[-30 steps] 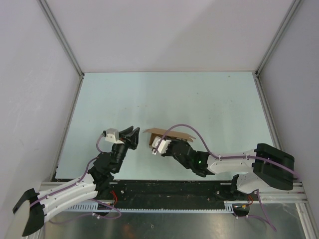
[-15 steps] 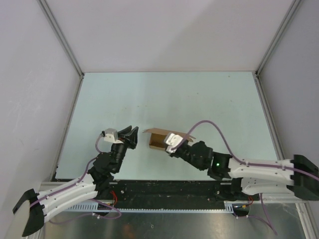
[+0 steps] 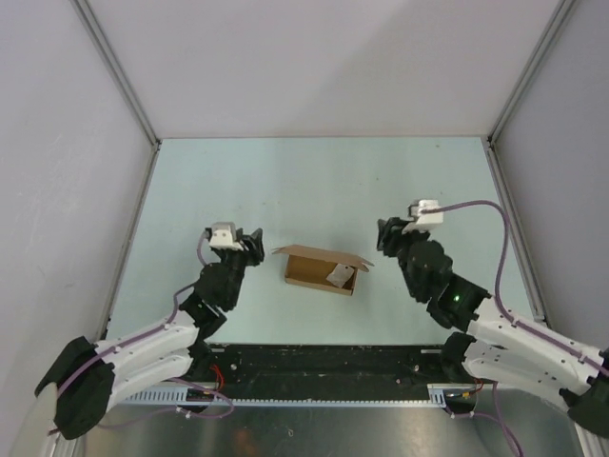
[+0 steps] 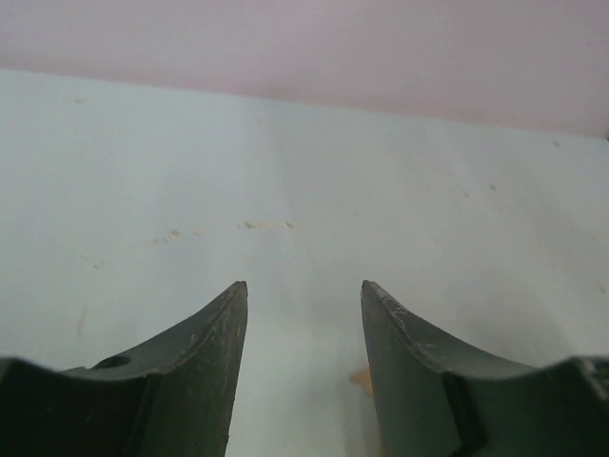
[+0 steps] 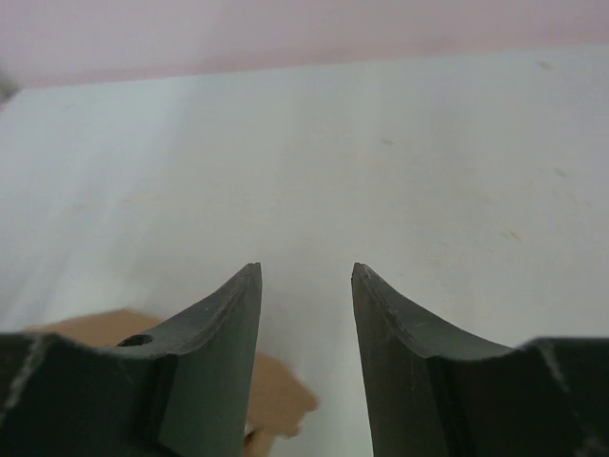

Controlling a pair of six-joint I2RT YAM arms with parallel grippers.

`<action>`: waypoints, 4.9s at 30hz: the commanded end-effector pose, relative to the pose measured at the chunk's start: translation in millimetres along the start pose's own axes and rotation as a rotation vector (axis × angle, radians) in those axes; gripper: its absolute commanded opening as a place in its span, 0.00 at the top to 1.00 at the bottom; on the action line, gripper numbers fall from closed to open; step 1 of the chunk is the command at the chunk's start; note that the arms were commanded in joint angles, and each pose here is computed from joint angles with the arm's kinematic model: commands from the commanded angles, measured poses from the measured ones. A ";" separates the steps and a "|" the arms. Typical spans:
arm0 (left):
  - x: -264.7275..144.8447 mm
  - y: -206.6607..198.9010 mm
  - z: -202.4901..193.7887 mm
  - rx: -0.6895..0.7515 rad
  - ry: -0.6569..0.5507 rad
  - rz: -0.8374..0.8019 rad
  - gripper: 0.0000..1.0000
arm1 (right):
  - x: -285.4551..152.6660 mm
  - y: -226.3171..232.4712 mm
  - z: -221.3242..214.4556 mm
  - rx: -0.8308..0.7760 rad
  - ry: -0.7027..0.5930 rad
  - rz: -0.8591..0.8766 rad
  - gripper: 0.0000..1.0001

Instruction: Fold the paper box

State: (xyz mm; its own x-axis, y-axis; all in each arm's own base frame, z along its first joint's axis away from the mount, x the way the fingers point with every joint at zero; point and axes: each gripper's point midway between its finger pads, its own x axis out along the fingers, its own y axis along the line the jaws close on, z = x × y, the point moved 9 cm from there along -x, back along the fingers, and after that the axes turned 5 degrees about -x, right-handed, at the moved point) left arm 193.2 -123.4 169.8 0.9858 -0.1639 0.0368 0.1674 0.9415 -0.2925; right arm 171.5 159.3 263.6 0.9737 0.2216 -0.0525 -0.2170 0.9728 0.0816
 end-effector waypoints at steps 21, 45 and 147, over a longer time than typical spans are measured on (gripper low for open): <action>121.4 28.2 -41.6 -0.018 0.495 -0.083 0.65 | 66.4 -49.1 -84.4 0.146 0.598 -0.091 0.96; 74.7 -18.3 -72.5 0.006 0.635 -0.177 0.99 | 51.4 -30.2 -109.2 0.084 0.776 -0.003 1.00; 9.7 -51.2 -31.8 0.024 0.647 -0.364 0.99 | 53.7 8.8 -101.8 0.072 0.792 0.250 0.96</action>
State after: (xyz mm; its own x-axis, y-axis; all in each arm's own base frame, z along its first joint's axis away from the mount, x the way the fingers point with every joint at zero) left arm 197.3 -175.9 145.1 0.6790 -0.5333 -0.5045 0.4362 0.8458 -0.3072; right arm 208.8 177.1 136.3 0.5102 0.3700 -0.7764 -0.3465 0.9147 0.2081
